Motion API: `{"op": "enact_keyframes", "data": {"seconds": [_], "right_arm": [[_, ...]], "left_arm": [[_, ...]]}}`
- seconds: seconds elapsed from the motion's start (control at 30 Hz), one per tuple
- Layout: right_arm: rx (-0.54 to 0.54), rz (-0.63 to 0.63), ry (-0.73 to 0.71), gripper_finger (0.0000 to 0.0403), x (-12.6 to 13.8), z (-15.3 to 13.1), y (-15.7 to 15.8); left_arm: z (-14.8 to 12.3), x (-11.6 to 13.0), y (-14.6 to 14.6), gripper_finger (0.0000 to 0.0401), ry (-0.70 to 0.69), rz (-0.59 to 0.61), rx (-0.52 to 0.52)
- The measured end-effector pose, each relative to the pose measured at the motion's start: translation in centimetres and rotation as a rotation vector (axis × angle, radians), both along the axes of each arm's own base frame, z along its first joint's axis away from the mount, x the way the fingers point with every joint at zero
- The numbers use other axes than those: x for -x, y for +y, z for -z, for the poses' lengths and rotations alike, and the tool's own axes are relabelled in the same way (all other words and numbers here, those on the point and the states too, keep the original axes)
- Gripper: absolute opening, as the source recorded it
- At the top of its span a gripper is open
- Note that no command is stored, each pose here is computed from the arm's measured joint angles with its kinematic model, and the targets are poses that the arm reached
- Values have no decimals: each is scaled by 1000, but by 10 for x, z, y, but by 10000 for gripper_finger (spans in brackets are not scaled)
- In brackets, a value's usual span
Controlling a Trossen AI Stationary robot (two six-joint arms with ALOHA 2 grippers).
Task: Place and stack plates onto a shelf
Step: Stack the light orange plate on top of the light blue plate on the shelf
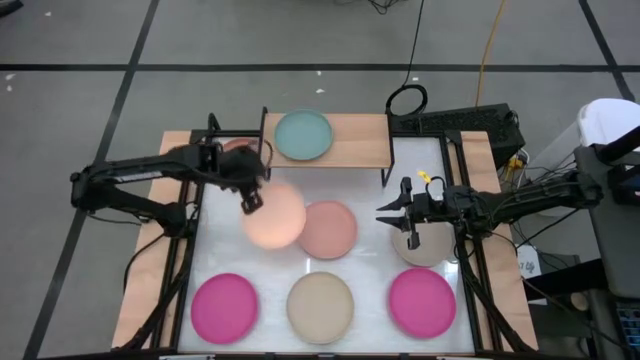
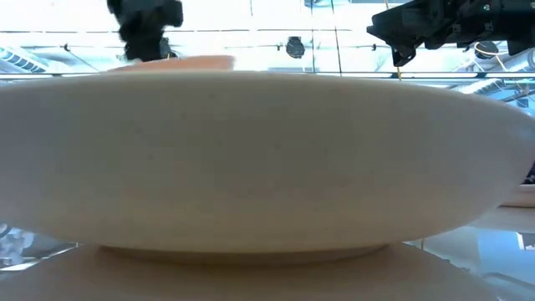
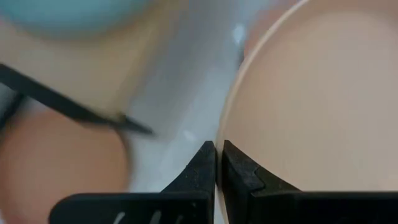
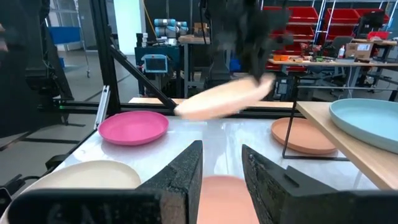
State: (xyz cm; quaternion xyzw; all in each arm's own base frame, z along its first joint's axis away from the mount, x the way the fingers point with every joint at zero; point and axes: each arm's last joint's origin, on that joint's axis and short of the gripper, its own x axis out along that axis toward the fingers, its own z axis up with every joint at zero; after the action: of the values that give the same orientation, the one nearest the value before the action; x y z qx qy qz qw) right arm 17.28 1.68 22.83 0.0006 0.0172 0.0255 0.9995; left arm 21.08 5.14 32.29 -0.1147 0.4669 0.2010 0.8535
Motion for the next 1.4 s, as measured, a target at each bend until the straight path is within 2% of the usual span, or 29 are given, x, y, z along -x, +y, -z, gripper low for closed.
{"op": "enact_keyframes", "data": {"seconds": [0.17, 0.27, 0.37, 0.57, 0.8, 1.0, 1.13, 1.4], "right_arm": [[0, 0, -1, 98, 0, 0, 0], [-2, 1, -18, 98, 0, -2, 0], [-4, 1, -40, 98, 0, -4, 0], [7, 1, -55, 98, 0, -5, 0], [11, 1, -54, 98, 0, -5, 0], [12, 1, -41, 98, 0, -4, 0], [12, 1, -38, 98, 0, -4, 0], [-11, 1, -31, 98, 0, -3, 0]], "left_arm": [[-55, -5, 23, 10, -245, -151, -114], [-70, -8, 42, 10, -296, -215, -130], [-77, -13, 66, 10, -337, -246, -87], [-57, -29, 115, 10, -285, -325, 42], [-30, -33, 159, 11, -234, -482, 115], [-17, -34, 177, 21, -211, -525, 122], [-17, -38, 186, 24, -266, -538, 94], [-19, -41, 187, 32, -301, -551, 78]]}}
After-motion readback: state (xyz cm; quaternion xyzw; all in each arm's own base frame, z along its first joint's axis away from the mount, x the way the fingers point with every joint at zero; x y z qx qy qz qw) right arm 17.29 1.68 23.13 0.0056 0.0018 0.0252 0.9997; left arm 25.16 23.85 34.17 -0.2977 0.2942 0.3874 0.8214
